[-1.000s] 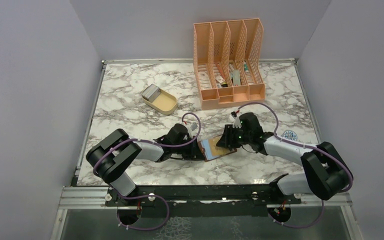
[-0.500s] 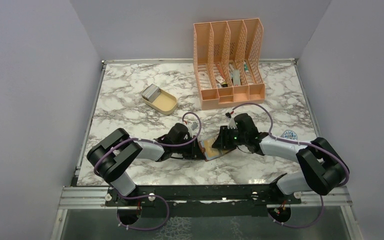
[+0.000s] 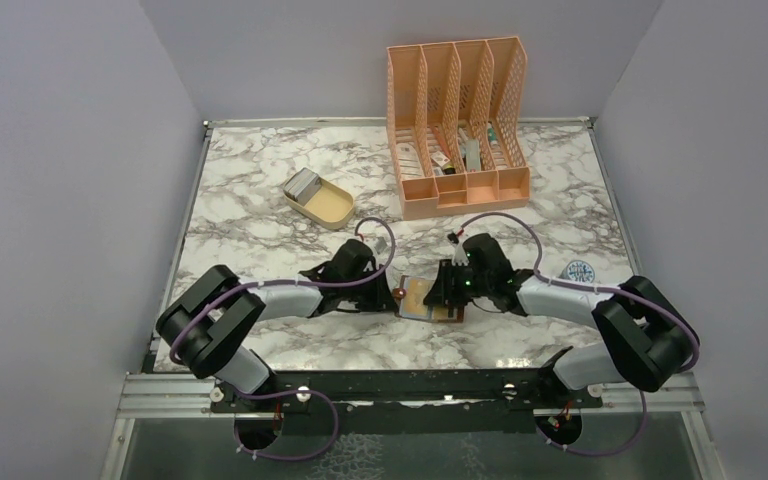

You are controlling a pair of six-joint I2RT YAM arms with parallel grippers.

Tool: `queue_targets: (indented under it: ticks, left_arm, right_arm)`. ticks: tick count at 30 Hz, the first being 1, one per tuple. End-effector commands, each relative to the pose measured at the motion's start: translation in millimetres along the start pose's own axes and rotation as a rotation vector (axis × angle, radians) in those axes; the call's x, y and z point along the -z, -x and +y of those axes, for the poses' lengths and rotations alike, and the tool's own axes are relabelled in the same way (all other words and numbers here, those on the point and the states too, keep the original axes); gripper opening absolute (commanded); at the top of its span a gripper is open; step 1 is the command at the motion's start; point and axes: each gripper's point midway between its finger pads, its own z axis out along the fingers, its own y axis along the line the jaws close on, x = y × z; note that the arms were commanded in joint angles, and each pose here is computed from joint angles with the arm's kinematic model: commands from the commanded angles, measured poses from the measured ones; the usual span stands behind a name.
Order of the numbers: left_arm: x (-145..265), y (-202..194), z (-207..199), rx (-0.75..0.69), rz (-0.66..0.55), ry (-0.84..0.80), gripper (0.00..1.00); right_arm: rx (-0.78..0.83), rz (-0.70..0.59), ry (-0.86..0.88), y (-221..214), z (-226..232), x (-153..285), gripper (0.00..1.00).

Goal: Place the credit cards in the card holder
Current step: Insert the credit card into the card holder.

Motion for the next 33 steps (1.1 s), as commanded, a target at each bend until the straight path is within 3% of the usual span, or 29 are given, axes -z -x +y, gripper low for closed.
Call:
queue_targets:
  ticks: [1, 11, 22, 33]
  left_arm:
    - [16, 11, 30, -0.017, -0.061, 0.163, 0.12]
    - [22, 20, -24, 0.007, -0.113, -0.107, 0.25]
    - [29, 25, -38, -0.002, -0.131, -0.164, 0.33]
    - [21, 18, -40, 0.005, -0.113, -0.200, 0.42]
  right_arm:
    - [-0.036, 0.033, -0.046, -13, -1, 3, 0.22]
    - [-0.037, -0.008, -0.075, 4, 6, 10, 0.22]
    - [-0.052, -0.005, -0.086, 5, 3, 3, 0.22]
    - [-0.067, 0.039, -0.154, -15, -20, -6, 0.11]
